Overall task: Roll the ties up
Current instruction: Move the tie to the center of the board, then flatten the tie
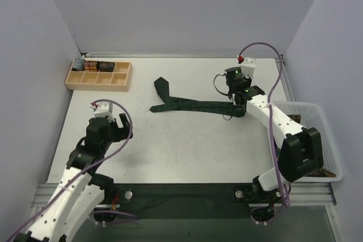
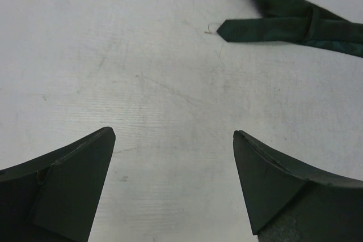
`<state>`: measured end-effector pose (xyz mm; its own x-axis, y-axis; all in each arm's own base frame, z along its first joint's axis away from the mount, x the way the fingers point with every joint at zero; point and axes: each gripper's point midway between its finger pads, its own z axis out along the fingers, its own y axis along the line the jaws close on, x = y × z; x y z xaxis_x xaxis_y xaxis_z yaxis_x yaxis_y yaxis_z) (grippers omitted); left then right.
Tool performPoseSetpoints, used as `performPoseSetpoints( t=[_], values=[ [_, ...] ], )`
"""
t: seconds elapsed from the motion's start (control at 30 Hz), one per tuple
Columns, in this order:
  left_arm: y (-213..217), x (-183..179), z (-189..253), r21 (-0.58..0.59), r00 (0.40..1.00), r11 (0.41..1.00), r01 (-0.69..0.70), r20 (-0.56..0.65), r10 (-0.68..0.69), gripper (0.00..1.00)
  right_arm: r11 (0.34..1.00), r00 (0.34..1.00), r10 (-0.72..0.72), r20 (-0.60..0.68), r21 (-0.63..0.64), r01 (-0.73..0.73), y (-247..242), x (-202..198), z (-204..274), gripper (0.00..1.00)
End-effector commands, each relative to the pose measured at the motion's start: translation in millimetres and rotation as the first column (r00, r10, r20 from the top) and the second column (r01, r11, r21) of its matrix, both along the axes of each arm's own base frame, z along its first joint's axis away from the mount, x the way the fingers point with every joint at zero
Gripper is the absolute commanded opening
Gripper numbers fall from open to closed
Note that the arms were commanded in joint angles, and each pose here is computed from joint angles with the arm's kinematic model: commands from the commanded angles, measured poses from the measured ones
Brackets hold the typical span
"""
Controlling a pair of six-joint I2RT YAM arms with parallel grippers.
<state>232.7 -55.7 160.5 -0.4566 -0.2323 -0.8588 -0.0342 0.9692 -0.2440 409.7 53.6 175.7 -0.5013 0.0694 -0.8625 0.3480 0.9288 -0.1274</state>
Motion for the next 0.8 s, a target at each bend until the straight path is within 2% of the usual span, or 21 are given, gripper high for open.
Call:
performPoseSetpoints(
  t=[0.0,0.1,0.13,0.17,0.23,0.27,0.43,0.47,0.53,0.57,0.77],
  values=[
    [-24.0,23.6,12.6,-0.089,0.999,0.996,0.03,-0.021,-0.032,0.97,0.984,0.985,-0.174,-0.006,0.025,0.174,-27.6,-37.2,-0.6,0.0],
    [-40.4,46.4,7.5,-0.105,0.995,0.993,0.05,-0.084,-0.059,0.97,0.979,0.978,-0.196,-0.067,0.036,0.198,-36.3,-56.3,-20.1,0.0],
    [-46.1,56.5,12.1,-0.12,0.995,0.991,0.055,-0.07,-0.064,0.97,0.977,0.976,-0.203,-0.075,0.054,0.207,-36.9,-60.2,-24.1,0.0],
    [-50.8,65.7,-1.5,-0.119,0.991,0.992,0.049,-0.119,-0.064,0.97,0.976,0.975,-0.205,-0.089,0.062,0.211,-38.1,-64.9,-28.4,0.0],
    [-62.8,85.5,7.0,-0.178,0.993,0.983,0.034,-0.11,-0.054,0.97,0.972,0.973,-0.201,-0.114,0.099,0.213,-38.5,-75.0,-38.1,0.0],
    [-69.7,94.0,-7.4,-0.186,0.986,0.982,0.024,-0.158,-0.054,0.97,0.971,0.972,-0.201,-0.119,0.106,0.213,-38.4,-78.1,-40.4,0.0],
    [-120.2,134.2,-10.3,-0.297,0.982,0.955,0.015,-0.174,-0.069,0.97,0.956,0.963,-0.214,-0.163,0.166,0.24,-41.9,-102.0,-59.3,0.0],
    [-125.4,140.8,-28.2,-0.283,0.974,0.959,-0.006,-0.218,-0.058,0.97,0.955,0.964,-0.209,-0.167,0.176,0.237,-40.2,-104.4,-60.9,0.0],
    [-139.0,154.2,-28.0,-0.286,0.975,0.958,-0.024,-0.217,-0.041,0.97,0.951,0.964,-0.203,-0.174,0.198,0.236,-38.4,-110.2,-63.3,0.0],
    [-143.3,158.5,-44.8,-0.273,0.967,0.961,-0.039,-0.252,-0.033,0.97,0.951,0.962,-0.196,-0.189,0.203,0.233,-37.6,-115.2,-68.5,0.0],
    [-166.1,187.7,-72.3,-0.237,0.956,0.967,-0.09,-0.293,0.018,0.94,0.935,0.945,-0.172,-0.277,0.256,0.246,-29.4,-145.0,-87.8,0.0]
  ],
)
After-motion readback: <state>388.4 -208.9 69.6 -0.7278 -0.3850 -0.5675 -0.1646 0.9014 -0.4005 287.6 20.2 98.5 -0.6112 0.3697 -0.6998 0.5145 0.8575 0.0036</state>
